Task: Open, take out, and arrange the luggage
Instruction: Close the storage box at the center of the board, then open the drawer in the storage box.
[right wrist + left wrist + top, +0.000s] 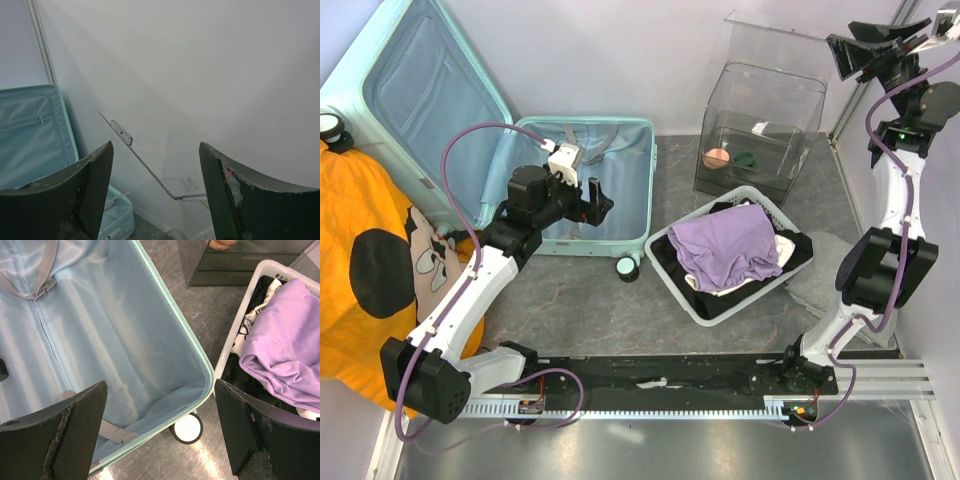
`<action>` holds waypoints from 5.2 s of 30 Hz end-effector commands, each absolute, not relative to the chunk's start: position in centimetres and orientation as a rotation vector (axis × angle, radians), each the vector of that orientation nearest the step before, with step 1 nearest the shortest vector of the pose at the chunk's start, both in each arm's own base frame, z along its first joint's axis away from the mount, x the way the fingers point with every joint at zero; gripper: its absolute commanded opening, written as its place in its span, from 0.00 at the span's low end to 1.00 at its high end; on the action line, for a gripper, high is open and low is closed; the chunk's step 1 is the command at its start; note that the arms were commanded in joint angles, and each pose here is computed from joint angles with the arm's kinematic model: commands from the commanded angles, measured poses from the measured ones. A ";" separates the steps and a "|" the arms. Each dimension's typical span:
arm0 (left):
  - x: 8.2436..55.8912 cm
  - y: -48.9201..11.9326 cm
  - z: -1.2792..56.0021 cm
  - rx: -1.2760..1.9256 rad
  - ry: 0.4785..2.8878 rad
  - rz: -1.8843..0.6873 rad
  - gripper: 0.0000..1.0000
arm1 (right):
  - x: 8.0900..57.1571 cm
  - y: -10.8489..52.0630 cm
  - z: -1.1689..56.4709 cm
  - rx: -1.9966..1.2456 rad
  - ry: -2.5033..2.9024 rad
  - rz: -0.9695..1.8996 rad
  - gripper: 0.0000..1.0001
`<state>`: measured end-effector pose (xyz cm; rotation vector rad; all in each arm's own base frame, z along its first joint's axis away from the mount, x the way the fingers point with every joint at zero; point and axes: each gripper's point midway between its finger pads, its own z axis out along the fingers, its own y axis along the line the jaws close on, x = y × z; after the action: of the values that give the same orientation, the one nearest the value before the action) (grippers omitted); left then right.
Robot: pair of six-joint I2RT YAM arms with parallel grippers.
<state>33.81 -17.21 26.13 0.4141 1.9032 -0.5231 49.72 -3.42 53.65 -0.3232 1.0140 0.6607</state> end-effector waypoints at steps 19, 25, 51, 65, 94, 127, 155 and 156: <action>32.9 -18.2 28.7 0.386 1.829 -0.622 0.94 | 39.2 -6.3 42.4 0.195 1.476 0.305 0.80; 33.1 -17.9 28.6 0.381 1.828 -0.606 0.94 | 41.5 -7.8 35.3 0.272 1.574 0.343 0.88; 33.2 -17.1 29.0 0.380 1.815 -0.542 0.92 | 46.6 -0.8 30.6 -0.050 1.429 0.744 0.51; 33.3 -16.7 28.9 0.375 1.820 -0.519 0.92 | 52.2 3.0 29.3 -0.033 1.391 0.813 0.51; 32.6 -17.3 30.3 0.342 1.778 -0.592 0.92 | 45.0 9.0 27.2 0.467 1.421 0.831 0.66; 30.9 -16.3 33.1 0.275 1.697 -0.606 0.92 | 54.4 16.1 14.8 1.017 1.366 0.648 0.50; 30.8 -15.6 33.5 0.262 1.679 -0.570 0.93 | 60.8 13.2 13.1 1.209 1.213 0.691 0.47; 30.9 -15.6 33.5 0.262 1.679 -0.570 0.93 | 60.9 13.0 12.8 1.214 1.212 0.690 0.47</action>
<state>30.65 -16.13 32.54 0.2711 1.7219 -0.6026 59.14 14.35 11.64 1.1859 1.2944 0.6459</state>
